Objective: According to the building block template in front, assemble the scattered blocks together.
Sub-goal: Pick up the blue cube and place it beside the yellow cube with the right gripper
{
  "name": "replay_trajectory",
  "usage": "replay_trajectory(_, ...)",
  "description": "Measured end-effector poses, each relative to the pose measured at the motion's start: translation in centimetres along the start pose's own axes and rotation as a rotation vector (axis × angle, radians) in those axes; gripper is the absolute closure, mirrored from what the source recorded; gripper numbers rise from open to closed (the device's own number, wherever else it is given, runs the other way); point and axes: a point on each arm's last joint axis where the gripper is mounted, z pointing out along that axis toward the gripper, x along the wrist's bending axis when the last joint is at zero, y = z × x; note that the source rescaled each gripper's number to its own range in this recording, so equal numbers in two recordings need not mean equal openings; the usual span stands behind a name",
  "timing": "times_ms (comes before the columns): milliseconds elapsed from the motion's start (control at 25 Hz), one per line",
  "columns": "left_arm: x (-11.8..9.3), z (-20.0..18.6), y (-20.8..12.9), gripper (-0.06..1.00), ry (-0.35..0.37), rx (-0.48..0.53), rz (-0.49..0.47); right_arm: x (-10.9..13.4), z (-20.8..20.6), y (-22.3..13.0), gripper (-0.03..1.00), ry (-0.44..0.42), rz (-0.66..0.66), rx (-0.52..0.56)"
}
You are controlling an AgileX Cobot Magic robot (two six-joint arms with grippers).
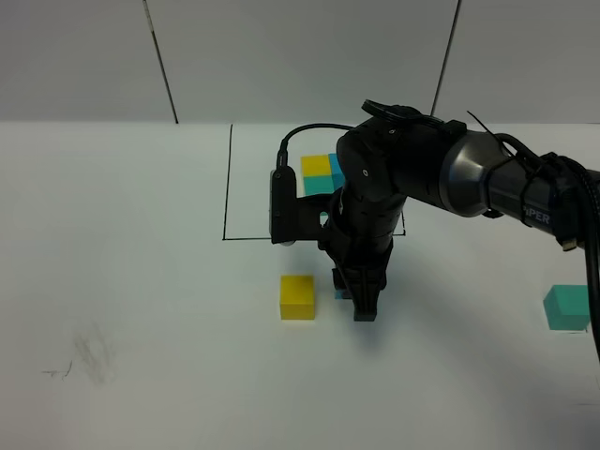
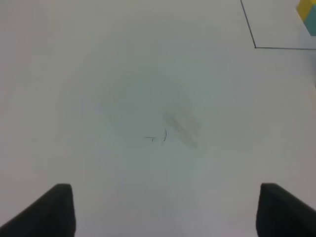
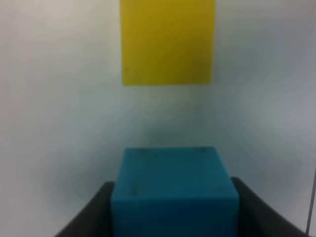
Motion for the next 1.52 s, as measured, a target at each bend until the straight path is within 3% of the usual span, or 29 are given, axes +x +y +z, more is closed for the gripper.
replay_trajectory(520,0.0,0.0,0.0,0.2,0.0,0.0,0.0,0.0,1.6,0.3,0.73,0.03,-0.1,-0.012)
replay_trajectory(1520,0.0,0.0,0.0,0.2,0.0,0.0,0.0,-0.3,2.2,1.4,0.73,0.046,-0.085,-0.048)
